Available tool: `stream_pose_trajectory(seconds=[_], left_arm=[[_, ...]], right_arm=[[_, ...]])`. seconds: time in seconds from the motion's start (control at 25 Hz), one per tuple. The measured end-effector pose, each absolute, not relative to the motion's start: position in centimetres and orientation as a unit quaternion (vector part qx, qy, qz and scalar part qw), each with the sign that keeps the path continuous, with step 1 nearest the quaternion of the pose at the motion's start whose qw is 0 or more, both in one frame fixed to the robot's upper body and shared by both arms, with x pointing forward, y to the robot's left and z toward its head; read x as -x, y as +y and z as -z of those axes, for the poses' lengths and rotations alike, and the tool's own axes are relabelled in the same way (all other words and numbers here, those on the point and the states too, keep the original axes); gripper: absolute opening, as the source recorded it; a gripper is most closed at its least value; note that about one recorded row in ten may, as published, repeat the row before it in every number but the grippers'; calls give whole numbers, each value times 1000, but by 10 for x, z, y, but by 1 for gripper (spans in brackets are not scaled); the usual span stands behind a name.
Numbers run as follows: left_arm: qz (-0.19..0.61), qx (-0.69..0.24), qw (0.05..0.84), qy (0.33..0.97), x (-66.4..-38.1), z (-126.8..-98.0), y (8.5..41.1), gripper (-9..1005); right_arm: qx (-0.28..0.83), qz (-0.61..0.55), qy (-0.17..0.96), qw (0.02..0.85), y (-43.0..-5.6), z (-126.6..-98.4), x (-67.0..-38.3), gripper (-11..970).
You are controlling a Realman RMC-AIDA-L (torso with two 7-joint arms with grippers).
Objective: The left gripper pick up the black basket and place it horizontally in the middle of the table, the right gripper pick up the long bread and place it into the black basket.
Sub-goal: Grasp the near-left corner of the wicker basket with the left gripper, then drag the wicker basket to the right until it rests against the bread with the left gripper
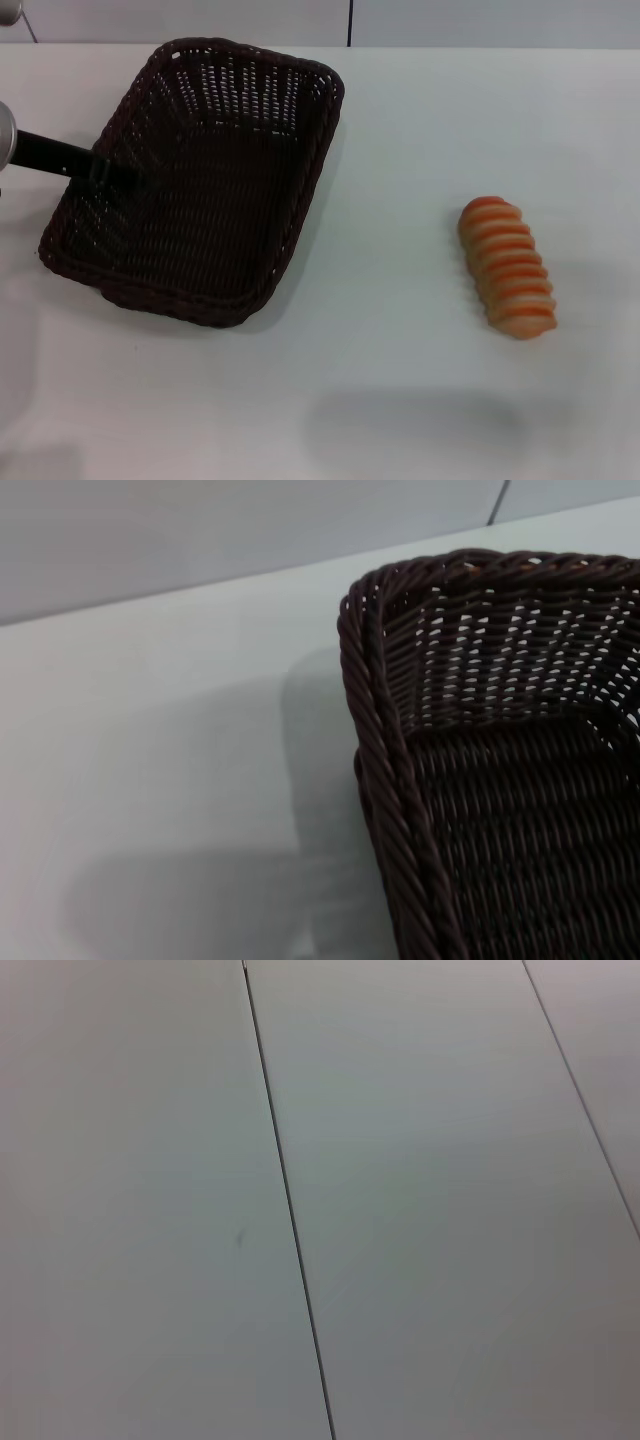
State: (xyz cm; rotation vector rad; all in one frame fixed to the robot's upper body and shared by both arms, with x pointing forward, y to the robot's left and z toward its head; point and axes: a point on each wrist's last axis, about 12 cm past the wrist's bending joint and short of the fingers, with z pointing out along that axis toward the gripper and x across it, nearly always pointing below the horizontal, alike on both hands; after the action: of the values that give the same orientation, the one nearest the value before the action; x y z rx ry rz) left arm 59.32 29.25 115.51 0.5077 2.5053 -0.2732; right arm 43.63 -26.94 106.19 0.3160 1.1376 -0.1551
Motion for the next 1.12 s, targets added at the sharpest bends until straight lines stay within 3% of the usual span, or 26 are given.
stream_pose_trajectory(seconds=[0.08, 0.52, 0.64, 1.0, 1.12], left_arm=[[98, -190, 289, 933, -593, -1156, 293, 700], [89, -197, 286, 934, -594, -1156, 290, 479], [88, -197, 287, 933, -594, -1157, 290, 236], [74, -231, 315, 918, -599, -1169, 294, 200], [66, -269, 338, 899, -600, -1185, 294, 197]], right_arm=[[-149, 74, 535, 829, -270, -1062, -436, 779], [-151, 76, 532, 830, -271, -1062, -434, 778], [-151, 76, 532, 830, -271, -1062, -434, 778], [-151, 76, 532, 830, -271, -1062, -434, 778], [-151, 76, 532, 830, -271, -1062, -434, 779]])
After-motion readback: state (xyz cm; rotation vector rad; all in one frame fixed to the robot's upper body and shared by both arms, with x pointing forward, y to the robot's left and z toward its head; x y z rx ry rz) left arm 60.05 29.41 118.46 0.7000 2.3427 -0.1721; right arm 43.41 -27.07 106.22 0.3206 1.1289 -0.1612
